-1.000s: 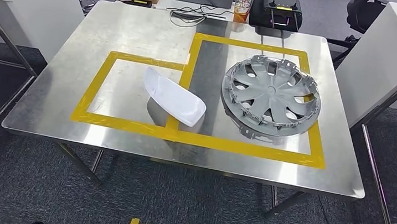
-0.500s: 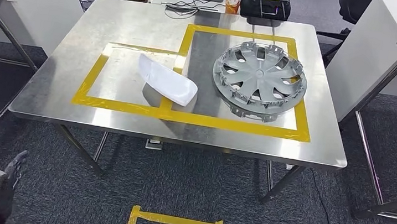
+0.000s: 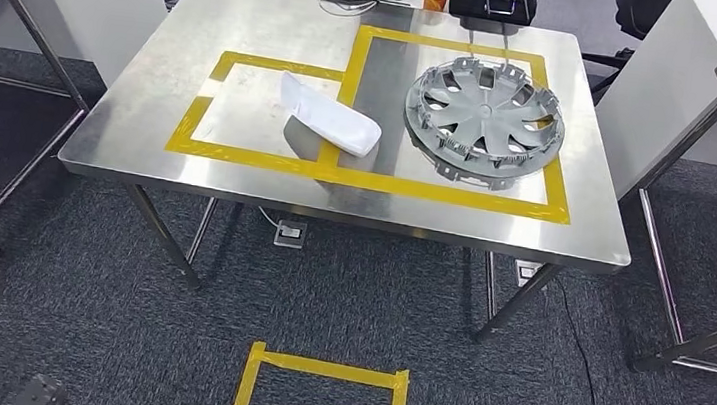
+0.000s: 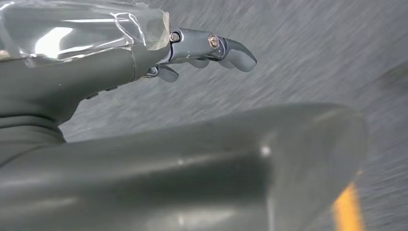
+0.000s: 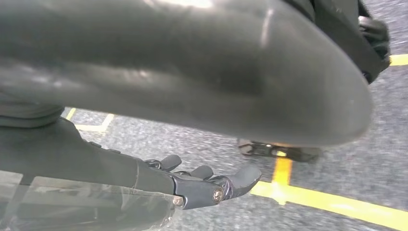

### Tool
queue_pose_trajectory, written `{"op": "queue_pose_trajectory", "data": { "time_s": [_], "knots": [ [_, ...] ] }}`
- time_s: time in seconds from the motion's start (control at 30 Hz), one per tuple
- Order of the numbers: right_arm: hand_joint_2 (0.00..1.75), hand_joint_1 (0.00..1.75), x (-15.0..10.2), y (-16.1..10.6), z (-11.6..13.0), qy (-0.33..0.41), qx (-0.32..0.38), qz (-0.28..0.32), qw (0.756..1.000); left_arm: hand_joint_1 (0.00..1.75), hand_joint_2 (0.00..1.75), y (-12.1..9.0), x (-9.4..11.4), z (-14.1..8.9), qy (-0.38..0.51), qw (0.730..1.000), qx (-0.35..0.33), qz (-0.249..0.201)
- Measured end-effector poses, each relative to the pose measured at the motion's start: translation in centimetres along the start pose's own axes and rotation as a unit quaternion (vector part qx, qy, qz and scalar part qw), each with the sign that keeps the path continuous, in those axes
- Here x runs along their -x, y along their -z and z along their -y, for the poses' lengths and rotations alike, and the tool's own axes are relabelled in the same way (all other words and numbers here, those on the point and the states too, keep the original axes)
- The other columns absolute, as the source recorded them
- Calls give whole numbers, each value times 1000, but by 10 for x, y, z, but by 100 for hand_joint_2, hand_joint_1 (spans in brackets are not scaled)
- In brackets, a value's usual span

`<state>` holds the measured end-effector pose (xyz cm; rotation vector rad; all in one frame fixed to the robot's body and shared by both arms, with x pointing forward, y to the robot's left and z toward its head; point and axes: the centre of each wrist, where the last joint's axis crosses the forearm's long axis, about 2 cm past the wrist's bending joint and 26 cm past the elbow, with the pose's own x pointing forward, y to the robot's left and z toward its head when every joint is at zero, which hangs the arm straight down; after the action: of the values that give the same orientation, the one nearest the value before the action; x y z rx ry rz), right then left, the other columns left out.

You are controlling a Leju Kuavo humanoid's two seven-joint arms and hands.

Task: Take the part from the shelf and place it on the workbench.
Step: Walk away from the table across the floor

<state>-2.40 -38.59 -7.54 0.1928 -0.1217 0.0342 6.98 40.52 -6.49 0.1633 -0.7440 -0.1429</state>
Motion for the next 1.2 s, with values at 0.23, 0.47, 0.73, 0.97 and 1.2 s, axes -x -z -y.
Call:
{"op": "queue_pose_trajectory", "data": {
  "time_s": [0.23,0.47,0.73,0.97,1.2],
  "knots": [
    [0,0,-4,6,3,-5,0,-4,1000,0,175,-4,38,30,-43,994,73,-72],
    [175,0,-1,13,-4,-10,-14,-11,1000,0,175,-12,52,46,-67,986,102,-114],
    [0,0,-25,18,-3,-33,13,27,999,0,0,-19,60,57,-84,982,106,-134],
    [0,0,-30,23,-9,-37,26,51,998,0,0,-14,54,65,-88,983,97,-132],
    [0,0,-28,30,-20,-38,30,63,997,0,0,-3,39,70,-86,985,88,-120]
  ]
}}
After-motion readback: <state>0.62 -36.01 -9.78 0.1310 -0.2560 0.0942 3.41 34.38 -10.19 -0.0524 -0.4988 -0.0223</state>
